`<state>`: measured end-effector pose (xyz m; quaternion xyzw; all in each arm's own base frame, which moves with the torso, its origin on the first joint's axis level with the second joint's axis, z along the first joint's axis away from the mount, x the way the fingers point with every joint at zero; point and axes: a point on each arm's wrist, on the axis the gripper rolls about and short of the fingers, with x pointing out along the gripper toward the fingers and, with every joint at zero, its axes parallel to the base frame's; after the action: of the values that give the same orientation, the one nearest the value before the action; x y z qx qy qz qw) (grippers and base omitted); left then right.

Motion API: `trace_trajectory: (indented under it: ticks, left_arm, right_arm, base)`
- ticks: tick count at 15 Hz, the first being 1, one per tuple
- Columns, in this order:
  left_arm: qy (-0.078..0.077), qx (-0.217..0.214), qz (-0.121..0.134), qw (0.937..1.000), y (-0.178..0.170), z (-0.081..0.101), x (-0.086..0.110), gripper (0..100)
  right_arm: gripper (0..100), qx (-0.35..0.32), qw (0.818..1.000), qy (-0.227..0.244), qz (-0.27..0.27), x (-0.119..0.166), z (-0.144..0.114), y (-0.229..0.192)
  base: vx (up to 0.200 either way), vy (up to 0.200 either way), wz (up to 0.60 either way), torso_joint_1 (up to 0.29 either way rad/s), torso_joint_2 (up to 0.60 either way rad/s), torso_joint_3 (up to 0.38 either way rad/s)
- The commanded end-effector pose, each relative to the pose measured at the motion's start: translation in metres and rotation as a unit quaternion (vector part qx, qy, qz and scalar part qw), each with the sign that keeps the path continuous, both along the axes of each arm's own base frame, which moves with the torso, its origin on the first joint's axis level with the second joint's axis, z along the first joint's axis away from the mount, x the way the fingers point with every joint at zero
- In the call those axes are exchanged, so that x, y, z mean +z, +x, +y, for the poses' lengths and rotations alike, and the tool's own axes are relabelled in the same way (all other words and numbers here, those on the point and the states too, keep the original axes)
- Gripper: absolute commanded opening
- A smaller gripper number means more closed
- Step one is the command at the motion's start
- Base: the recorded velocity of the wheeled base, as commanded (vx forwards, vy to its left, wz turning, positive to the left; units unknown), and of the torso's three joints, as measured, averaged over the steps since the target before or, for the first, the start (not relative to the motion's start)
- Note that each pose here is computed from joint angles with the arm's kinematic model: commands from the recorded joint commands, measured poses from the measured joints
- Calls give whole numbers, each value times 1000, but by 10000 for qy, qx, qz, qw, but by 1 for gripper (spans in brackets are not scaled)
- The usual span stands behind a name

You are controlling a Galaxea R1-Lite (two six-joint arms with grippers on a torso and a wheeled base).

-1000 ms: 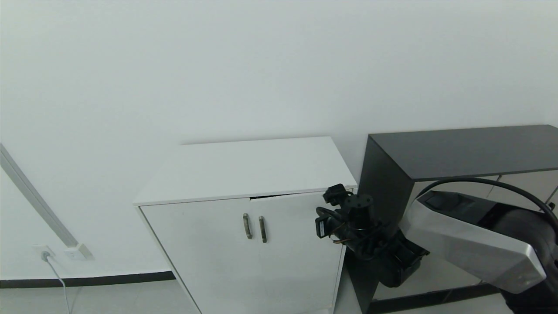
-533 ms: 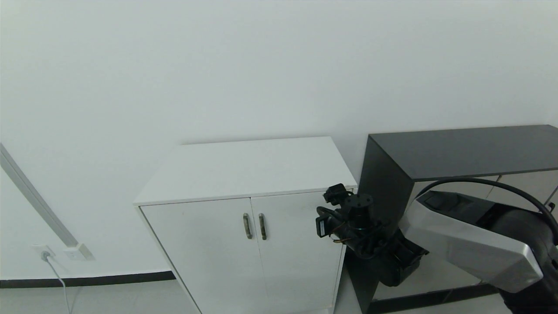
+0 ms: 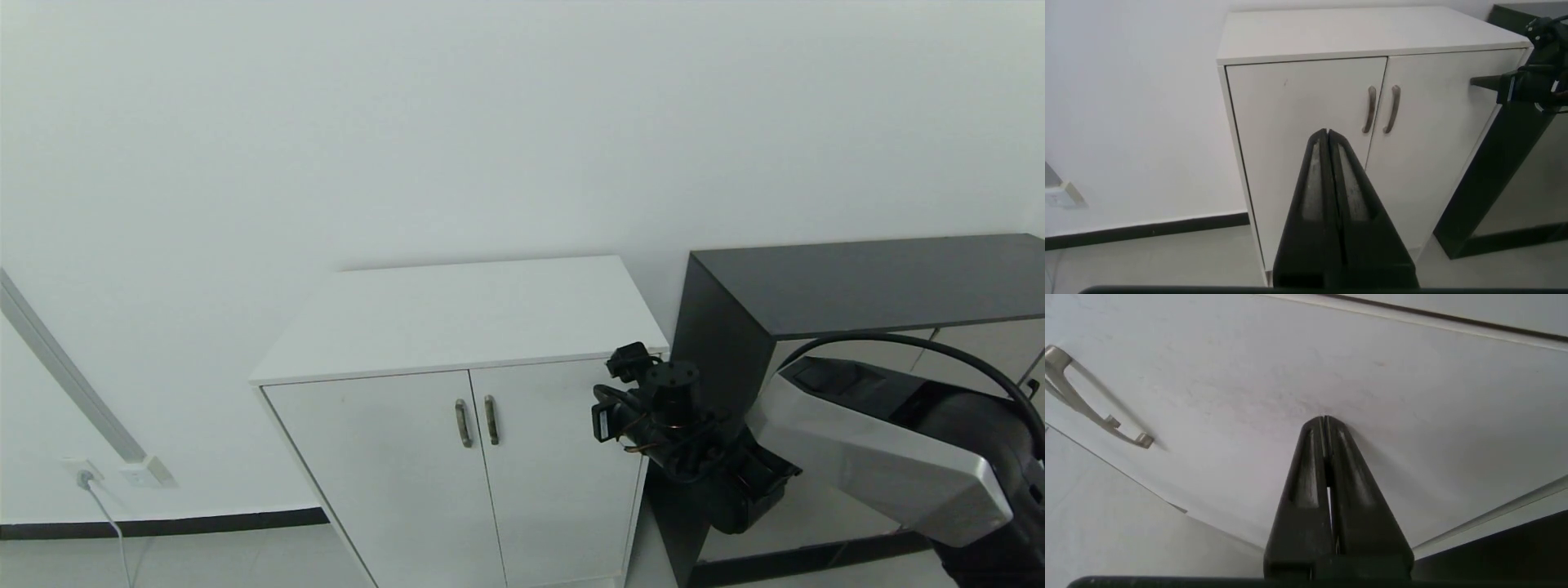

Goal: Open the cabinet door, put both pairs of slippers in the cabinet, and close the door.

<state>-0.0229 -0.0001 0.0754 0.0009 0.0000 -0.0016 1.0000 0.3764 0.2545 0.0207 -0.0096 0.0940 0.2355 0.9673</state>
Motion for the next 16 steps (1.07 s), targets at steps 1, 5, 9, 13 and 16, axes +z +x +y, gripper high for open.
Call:
trace_trajectory:
  ticks: [1,5,9,13,16]
  left_arm:
    - [-1,1,8,10000,0,0,0,0]
    - [-9,1,0,10000,0,0,0,0]
    - [-62,1,-7,10000,0,0,0,0]
    - [-62,-7,-7,10000,0,0,0,0]
    - [-55,-7,-7,10000,0,0,0,0]
  right_arm:
    - [0,5,10000,6,-6,0,0,0]
    - [0,13,10000,4,-7,6,-2,-7]
    - [0,82,9999,36,-60,29,-17,-41]
    - [0,-556,9981,68,-243,46,-48,-64]
    - [0,-1035,9940,90,-352,58,-81,-77]
  base:
    - [0,0,0,0,0,0]
    - [0,0,0,0,0,0]
    - [0,0,0,0,0,0]
    - [0,0,0,0,0,0]
    - [0,0,0,0,0,0]
